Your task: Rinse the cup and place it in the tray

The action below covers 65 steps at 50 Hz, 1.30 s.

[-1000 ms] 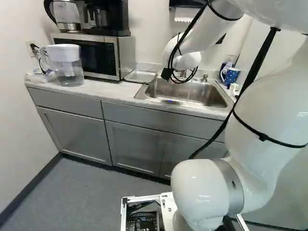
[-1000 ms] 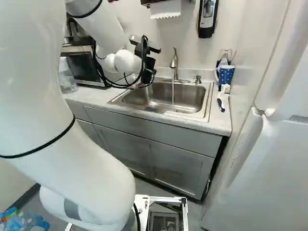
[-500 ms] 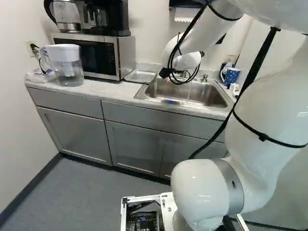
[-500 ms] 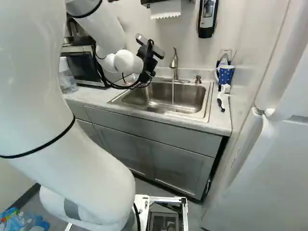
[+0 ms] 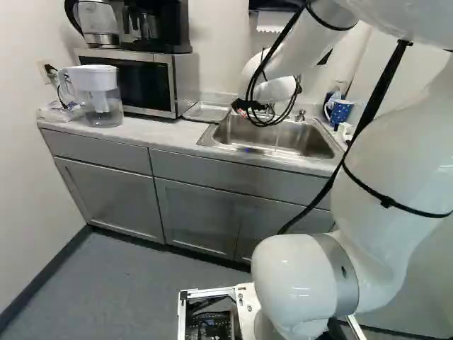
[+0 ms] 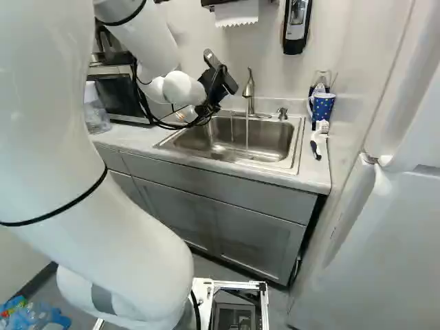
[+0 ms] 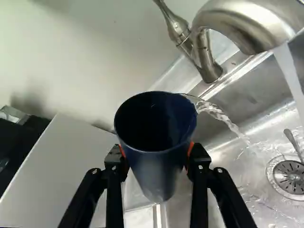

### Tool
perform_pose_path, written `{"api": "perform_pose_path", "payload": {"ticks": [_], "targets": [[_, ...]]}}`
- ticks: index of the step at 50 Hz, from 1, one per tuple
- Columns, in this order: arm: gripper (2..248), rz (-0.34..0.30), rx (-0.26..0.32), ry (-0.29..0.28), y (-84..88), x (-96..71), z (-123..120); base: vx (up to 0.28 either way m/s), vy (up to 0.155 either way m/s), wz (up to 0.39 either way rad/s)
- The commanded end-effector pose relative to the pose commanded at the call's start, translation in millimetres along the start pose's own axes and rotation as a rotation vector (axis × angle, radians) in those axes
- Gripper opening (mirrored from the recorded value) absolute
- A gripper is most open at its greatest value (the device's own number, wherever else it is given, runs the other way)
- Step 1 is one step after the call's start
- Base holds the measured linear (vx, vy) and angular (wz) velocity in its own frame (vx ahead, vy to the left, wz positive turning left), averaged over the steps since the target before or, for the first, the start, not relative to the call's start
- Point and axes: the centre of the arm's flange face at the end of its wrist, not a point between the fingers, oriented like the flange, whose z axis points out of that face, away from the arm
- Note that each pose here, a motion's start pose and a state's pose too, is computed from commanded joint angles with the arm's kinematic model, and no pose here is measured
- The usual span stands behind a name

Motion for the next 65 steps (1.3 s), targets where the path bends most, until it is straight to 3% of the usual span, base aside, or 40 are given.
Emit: {"api": "perform_pose_path", "payload": {"ticks": [65], "targets": [[126,0.683,0.000,0.000,0.0,0.0,0.0,0.000,0.000,0.000]]}}
